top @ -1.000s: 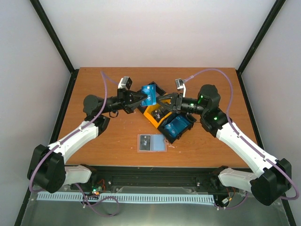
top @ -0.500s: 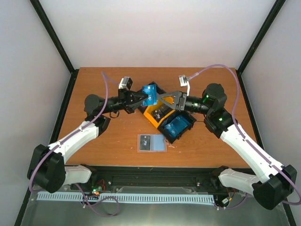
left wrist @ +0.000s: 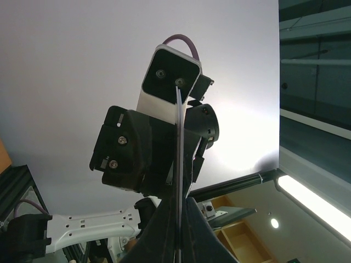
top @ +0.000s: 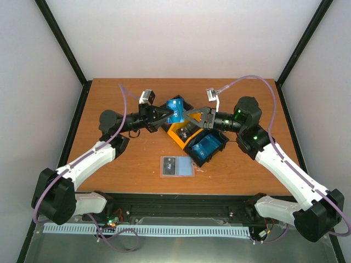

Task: Put the credit cards into the card holder
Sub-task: Pick up the credit card from the storage box.

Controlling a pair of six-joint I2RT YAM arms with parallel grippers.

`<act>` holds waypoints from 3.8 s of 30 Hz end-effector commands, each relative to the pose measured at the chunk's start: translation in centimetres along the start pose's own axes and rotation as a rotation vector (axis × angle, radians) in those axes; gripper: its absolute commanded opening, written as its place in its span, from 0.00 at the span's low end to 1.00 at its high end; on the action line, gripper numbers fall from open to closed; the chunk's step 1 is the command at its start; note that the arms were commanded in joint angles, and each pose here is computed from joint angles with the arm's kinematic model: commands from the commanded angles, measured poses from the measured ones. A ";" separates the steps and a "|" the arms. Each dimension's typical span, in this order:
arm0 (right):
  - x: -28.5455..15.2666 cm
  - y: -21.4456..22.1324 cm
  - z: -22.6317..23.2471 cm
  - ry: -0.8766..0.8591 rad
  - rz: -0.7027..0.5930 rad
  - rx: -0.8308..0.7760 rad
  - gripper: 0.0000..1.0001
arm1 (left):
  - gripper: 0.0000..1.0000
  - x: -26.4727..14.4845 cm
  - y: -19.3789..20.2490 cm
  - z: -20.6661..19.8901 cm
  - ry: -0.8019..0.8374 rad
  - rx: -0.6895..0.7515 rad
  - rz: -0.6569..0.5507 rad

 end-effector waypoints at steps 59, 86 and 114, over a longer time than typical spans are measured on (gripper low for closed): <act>3.4 -0.4 -4.1 0.149 0.182 0.174 0.29 | 0.01 1.2 -0.2 -1.4 -0.081 0.190 0.074; -1.4 -3.2 1.3 0.051 -0.189 0.267 0.03 | 0.09 0.1 -1.4 -1.0 -0.142 0.088 -0.105; -1.6 9.8 -6.1 0.778 0.235 0.115 0.03 | 0.01 -6.2 5.6 12.5 -0.730 0.029 -0.249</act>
Point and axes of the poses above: each gripper's point midway between its finger pads, its own x axis out along the fingers, its own z axis along the line the jaws close on, y = z × x, the point moved 10 cm from there along -x, back along the fingers, and after that the axes turned 6 degrees about -x, right-handed, at the moved point
